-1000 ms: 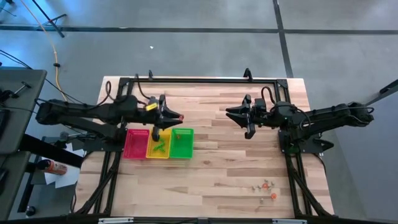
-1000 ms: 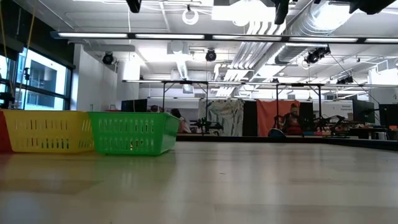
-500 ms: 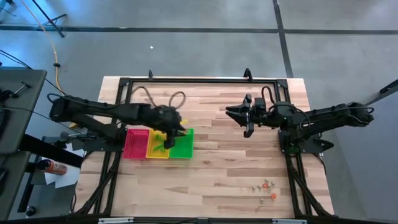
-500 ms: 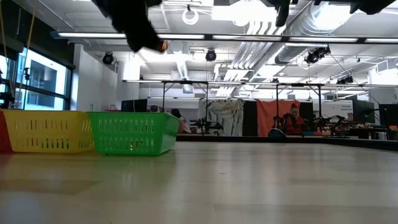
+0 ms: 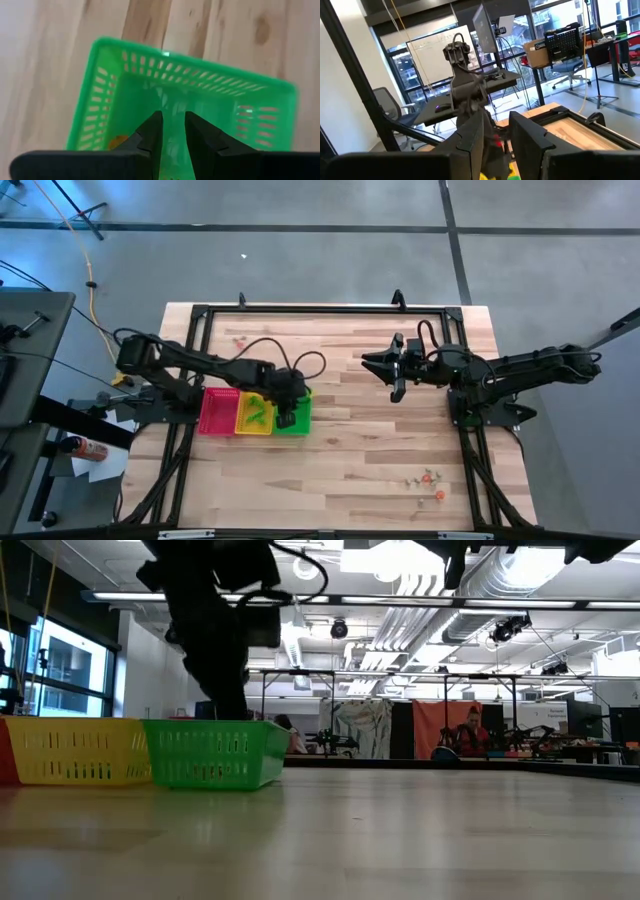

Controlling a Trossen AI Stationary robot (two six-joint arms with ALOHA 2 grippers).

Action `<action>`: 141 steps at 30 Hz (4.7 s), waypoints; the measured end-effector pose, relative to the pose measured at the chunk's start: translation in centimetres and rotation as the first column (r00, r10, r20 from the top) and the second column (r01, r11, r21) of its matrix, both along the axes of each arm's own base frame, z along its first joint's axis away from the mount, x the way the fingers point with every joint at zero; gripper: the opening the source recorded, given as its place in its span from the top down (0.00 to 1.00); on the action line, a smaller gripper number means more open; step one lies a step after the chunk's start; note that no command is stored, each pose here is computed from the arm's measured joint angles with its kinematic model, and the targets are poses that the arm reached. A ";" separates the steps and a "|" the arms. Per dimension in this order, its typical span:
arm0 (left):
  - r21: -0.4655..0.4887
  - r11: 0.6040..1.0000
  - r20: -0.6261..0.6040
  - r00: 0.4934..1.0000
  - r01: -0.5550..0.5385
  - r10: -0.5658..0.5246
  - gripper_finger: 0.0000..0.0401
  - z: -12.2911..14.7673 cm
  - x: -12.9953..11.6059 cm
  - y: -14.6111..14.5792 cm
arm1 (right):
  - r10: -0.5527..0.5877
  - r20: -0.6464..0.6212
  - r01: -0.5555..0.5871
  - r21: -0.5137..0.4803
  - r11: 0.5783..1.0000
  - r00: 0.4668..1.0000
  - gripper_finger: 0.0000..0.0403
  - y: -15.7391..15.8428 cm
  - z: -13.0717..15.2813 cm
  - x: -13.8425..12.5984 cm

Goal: Sort Halloween decoration
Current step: Put the orange pumpkin toy into the green bin

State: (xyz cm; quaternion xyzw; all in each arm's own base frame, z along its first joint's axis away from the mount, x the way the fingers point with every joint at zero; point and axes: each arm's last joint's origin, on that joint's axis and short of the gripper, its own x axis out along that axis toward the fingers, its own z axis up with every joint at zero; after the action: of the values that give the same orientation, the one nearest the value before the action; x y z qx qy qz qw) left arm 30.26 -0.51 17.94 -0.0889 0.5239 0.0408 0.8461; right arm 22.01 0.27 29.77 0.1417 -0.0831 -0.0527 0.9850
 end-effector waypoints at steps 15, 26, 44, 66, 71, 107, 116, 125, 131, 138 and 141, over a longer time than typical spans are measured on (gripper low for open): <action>0.031 0.996 0.382 0.922 -0.083 0.065 0.89 10.2 -3.2 2.7 | -0.039 -0.013 0.039 -0.002 0.999 0.999 0.78 -0.1 -0.1 0.0; 0.135 0.978 0.823 0.568 -0.162 -0.019 1.00 19.9 -10.4 2.8 | -0.037 -0.005 0.038 0.047 0.998 0.999 0.78 -0.1 -0.1 0.0; -0.104 0.985 0.936 0.322 -0.137 0.143 1.00 11.4 -11.0 1.5 | 0.024 0.018 -0.025 0.031 0.999 1.000 0.78 0.1 0.1 0.0; -0.103 0.984 0.931 0.335 -0.143 0.146 1.00 11.2 -11.0 1.5 | 0.119 -0.099 -0.085 0.293 0.952 0.988 0.69 1.4 -0.6 0.2; -0.103 0.984 0.925 0.351 -0.144 0.148 1.00 11.1 -10.9 1.5 | 0.227 -0.400 -0.110 0.295 0.949 0.888 0.57 3.3 1.1 0.0; -0.122 0.981 0.899 0.401 -0.148 0.173 1.00 10.5 -10.9 1.5 | 0.461 -0.878 0.653 0.275 0.706 -0.127 0.52 18.6 -14.3 -4.4; -0.122 0.981 0.899 0.402 -0.148 0.172 1.00 10.5 -10.9 1.5 | 0.440 -0.886 0.659 0.244 0.712 -0.147 0.52 18.7 -15.2 -4.2; -0.119 0.981 0.892 0.419 -0.151 0.172 1.00 10.3 -10.9 1.5 | 0.428 -0.894 0.659 0.242 0.712 -0.133 0.52 18.6 -15.2 -4.1; -0.119 0.981 0.892 0.418 -0.151 0.172 1.00 10.3 -10.9 1.5 | 0.429 -0.893 0.659 0.243 0.712 -0.133 0.52 18.6 -15.2 -4.1; -0.118 0.981 0.892 0.418 -0.151 0.172 1.00 10.3 -10.9 1.5 | 0.439 -0.886 0.662 0.240 0.710 -0.149 0.52 18.9 -16.0 -3.8; -0.118 0.981 0.892 0.418 -0.151 0.172 1.00 10.3 -10.9 1.5 | 0.435 -0.887 0.667 0.232 0.708 -0.154 0.52 19.0 -16.2 -3.8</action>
State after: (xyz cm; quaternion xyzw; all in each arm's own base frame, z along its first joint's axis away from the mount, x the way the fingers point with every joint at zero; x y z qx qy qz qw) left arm 19.36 1.03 28.26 -0.1551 -0.0160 0.0631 0.9857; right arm 18.24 19.27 13.53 0.3885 0.7001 -0.2714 0.5342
